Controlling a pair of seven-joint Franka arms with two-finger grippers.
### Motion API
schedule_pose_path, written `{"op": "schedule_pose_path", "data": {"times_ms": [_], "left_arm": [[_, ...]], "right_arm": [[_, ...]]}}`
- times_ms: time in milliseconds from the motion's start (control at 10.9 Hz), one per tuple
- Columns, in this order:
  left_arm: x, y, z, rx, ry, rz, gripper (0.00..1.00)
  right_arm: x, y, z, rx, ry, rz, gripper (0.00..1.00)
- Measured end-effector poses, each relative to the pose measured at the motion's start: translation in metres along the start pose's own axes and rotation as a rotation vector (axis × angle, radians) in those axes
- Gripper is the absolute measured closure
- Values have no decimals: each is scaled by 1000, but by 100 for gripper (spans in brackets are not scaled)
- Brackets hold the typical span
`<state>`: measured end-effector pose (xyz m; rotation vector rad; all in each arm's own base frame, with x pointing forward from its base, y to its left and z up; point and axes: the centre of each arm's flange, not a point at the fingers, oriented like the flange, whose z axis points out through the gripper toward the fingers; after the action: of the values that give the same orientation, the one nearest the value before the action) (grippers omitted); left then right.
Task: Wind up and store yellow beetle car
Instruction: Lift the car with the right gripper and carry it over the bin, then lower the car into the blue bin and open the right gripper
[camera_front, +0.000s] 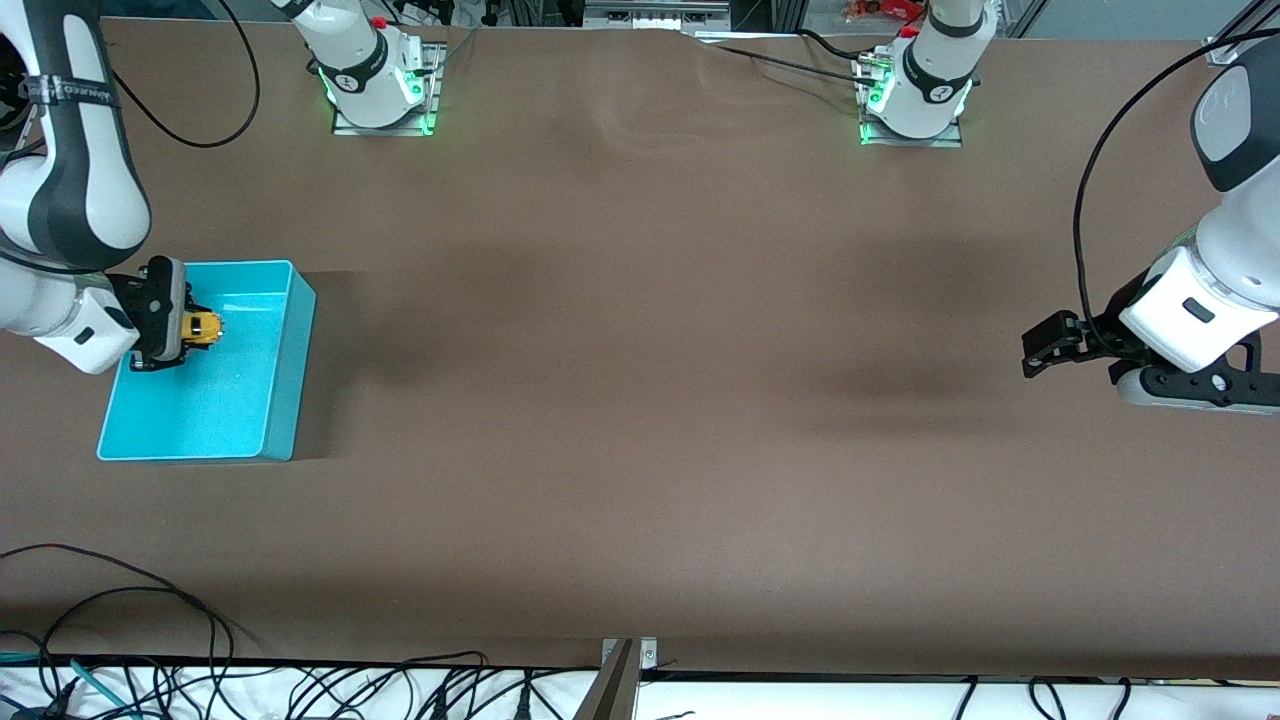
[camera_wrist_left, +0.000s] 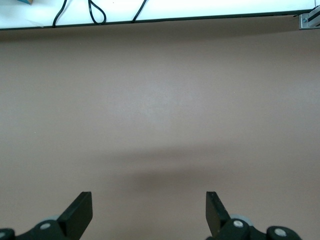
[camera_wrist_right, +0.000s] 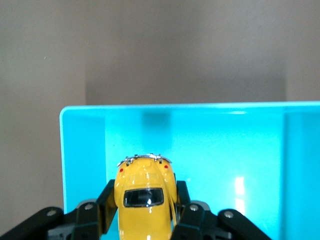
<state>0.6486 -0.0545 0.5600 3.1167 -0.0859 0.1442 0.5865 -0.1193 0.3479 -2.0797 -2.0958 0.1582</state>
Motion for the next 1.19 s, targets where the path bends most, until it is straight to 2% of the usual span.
{"op": "schedule_pose_path", "data": {"times_ms": [549, 1190], "left_arm": [[0, 2, 0, -2, 0, 3, 0], [0, 3, 0, -2, 0, 5, 0]], "right_arm": [[-52, -16, 80, 158, 67, 8, 49], [-74, -41, 122, 249, 84, 34, 49]]}}
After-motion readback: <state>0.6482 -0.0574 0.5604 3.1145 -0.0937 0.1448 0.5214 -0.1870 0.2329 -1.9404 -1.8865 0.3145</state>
